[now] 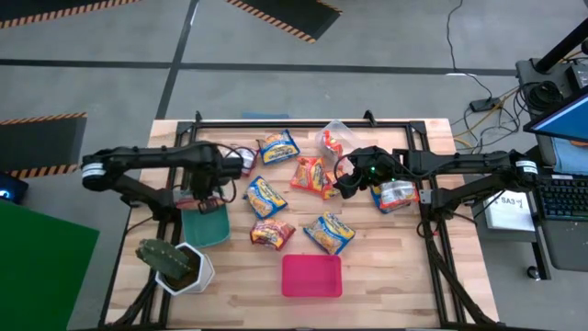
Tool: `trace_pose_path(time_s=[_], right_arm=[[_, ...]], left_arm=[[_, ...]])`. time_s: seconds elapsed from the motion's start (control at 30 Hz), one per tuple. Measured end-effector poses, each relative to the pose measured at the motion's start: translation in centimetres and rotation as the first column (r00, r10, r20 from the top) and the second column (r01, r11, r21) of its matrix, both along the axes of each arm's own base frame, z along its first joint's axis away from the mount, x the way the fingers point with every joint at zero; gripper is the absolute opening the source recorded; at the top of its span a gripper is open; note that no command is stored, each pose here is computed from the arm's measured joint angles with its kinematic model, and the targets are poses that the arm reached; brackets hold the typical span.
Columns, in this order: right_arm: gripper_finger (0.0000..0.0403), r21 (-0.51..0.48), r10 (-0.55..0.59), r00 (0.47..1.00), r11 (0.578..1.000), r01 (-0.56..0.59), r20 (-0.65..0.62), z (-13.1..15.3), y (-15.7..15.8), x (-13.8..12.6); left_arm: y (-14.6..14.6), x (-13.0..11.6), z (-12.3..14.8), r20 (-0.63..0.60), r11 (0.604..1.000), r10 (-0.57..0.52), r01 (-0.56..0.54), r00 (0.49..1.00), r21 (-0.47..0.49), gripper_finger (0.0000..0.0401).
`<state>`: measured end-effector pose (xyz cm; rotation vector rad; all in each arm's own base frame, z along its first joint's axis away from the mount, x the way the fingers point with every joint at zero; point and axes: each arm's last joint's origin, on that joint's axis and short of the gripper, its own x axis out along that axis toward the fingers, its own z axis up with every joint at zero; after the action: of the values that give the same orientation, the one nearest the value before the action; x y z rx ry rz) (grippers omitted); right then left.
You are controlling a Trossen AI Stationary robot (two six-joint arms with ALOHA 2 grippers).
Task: Sort Maruchan noodles
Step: Put the middle left red noodle pack into the green bin
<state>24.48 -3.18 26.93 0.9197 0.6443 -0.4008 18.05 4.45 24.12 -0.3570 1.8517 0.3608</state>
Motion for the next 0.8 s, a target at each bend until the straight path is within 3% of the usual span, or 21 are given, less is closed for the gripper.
trace_pose_path(time_s=[0.23, 0.43, 0.8], right_arm=[[0.0148, 0.000, 0.000, 1.000, 1.000, 0.000, 0.000, 0.0, 0.0, 0.0], [0.0148, -0.001, 0.001, 1.000, 1.000, -0.001, 0.000, 0.0, 0.0, 0.0], [0.0148, 0.016, 0.010, 1.000, 1.000, -0.010, 0.002, 0.0, 0.1, 0.0]], left_arm=[[0.6, 2.0, -2.2, -0.043, 1.000, -0.001, 0.002, 0.999, 0.025, 0.0000], [0.9, 3.2, -3.1, -0.006, 0.999, -0.010, 0.011, 1.000, 0.034, 0.0006], [0.8, 2.6, -2.1, 0.018, 0.998, -0.027, 0.025, 0.999, 0.055, 0.0092]])
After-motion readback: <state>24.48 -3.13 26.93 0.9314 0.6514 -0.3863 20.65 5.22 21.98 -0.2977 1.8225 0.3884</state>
